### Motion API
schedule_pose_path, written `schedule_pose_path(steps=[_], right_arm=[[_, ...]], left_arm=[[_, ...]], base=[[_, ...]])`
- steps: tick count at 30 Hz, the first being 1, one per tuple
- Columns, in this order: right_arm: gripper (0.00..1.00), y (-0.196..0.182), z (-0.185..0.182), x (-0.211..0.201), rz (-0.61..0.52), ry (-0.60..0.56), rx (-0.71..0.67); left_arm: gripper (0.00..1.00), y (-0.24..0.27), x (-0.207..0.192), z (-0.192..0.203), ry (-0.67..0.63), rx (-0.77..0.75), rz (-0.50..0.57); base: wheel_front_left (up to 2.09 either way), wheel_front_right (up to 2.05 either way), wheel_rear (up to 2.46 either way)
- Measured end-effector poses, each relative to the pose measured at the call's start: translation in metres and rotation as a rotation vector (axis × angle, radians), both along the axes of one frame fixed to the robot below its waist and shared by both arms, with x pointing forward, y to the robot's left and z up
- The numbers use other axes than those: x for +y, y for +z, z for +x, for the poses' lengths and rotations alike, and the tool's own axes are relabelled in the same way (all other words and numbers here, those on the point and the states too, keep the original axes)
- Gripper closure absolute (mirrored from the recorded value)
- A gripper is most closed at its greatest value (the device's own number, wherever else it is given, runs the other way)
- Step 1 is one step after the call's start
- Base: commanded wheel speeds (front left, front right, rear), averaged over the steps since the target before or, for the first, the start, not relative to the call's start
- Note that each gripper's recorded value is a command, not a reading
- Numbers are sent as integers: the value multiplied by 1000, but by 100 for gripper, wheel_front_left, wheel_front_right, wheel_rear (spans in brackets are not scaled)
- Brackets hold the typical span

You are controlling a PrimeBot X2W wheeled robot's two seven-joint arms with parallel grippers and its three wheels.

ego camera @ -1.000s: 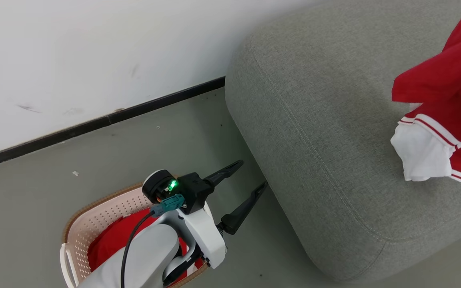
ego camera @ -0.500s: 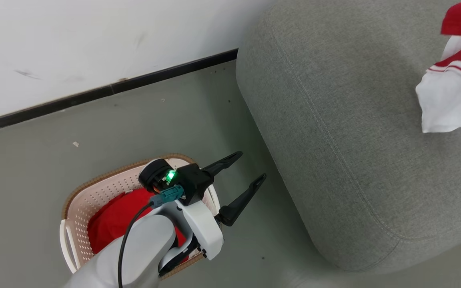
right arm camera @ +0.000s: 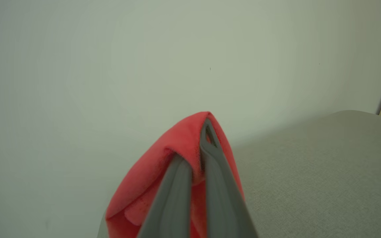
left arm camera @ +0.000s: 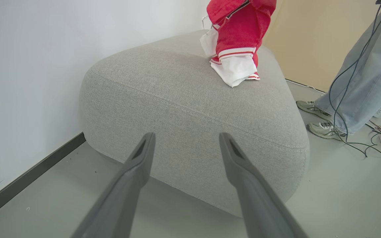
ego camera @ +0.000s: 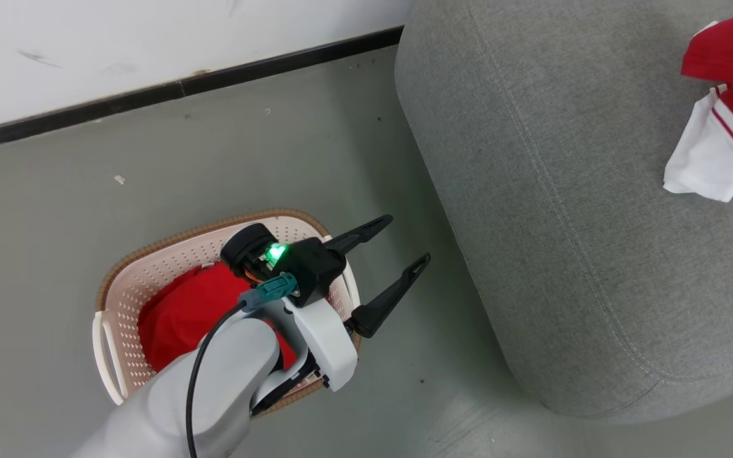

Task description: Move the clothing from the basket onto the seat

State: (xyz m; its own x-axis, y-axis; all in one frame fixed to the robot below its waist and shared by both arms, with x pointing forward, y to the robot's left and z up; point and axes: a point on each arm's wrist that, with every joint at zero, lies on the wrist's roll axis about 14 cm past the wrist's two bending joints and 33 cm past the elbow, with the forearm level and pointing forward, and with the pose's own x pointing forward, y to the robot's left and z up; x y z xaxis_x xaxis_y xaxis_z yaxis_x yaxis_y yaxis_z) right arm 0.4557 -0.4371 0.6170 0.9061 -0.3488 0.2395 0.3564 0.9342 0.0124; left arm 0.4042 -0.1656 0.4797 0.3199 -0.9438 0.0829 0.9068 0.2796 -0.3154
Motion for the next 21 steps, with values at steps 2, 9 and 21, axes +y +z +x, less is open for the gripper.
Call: schedule_pose_path(steps=[2, 9, 21], right_arm=[[100, -18, 1, -1, 18, -7, 42], [100, -72, -7, -10, 66, -53, 174], [100, -151, -35, 3, 105, -59, 411]], left_arm=[[0, -3, 1, 4, 3, -2, 4], [0, -13, 3, 10, 4, 5, 12], [0, -14, 3, 12, -5, -11, 18]], base=[[0, 0, 0], [0, 0, 0], [0, 0, 0]])
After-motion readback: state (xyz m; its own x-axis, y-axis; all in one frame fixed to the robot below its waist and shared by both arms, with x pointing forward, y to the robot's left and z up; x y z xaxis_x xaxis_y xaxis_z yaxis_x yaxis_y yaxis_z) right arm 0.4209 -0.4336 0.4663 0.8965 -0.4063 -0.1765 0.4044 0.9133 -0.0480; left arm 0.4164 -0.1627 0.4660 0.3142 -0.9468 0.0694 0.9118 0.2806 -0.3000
